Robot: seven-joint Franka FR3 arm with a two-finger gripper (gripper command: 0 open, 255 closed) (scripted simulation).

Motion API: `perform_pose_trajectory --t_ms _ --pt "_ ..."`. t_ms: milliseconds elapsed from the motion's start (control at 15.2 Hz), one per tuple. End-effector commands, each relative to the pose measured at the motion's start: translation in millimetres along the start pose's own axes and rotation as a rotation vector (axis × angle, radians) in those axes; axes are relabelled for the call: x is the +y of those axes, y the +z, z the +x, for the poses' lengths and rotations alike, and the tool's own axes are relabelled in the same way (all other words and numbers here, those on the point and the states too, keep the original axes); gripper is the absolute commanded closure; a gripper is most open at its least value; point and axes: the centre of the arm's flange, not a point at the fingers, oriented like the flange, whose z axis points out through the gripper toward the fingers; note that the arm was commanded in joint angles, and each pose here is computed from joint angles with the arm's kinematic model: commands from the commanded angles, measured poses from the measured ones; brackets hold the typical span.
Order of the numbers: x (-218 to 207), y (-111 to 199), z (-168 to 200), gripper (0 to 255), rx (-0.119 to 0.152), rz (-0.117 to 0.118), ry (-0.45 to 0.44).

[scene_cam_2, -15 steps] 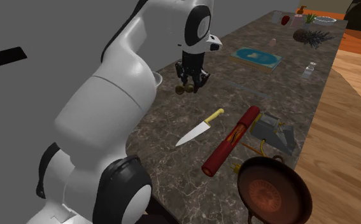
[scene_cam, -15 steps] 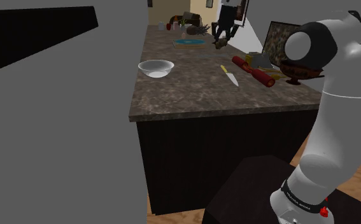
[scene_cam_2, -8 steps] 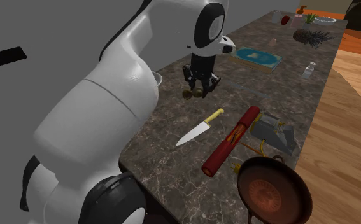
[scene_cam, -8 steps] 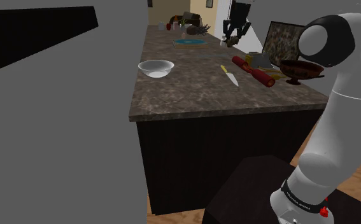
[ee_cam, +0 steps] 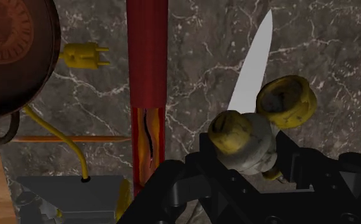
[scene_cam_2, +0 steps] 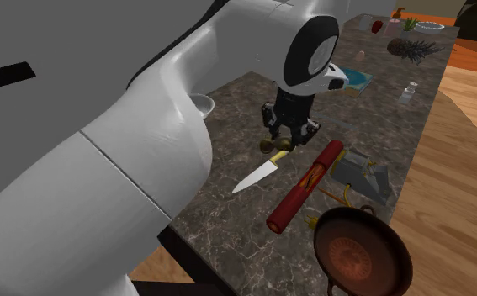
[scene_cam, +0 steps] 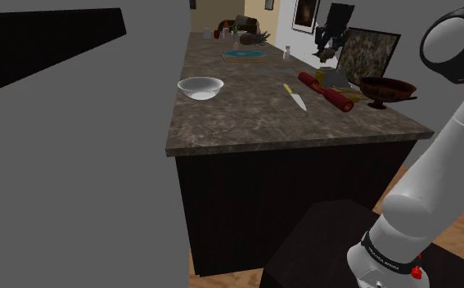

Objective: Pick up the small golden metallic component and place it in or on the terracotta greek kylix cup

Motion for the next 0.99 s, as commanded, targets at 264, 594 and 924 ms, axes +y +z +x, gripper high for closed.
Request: perform_pose_trajectory --t_ms 264,594,924 --pt "73.3 -5.1 -33.1 255 -0.001 0.000 -0.001" --pt "132.9 -10.6 -60.9 255 -0.001 0.000 -0.001" --pt "192.6 -16.0 -88.7 255 -0.001 0.000 -0.001"
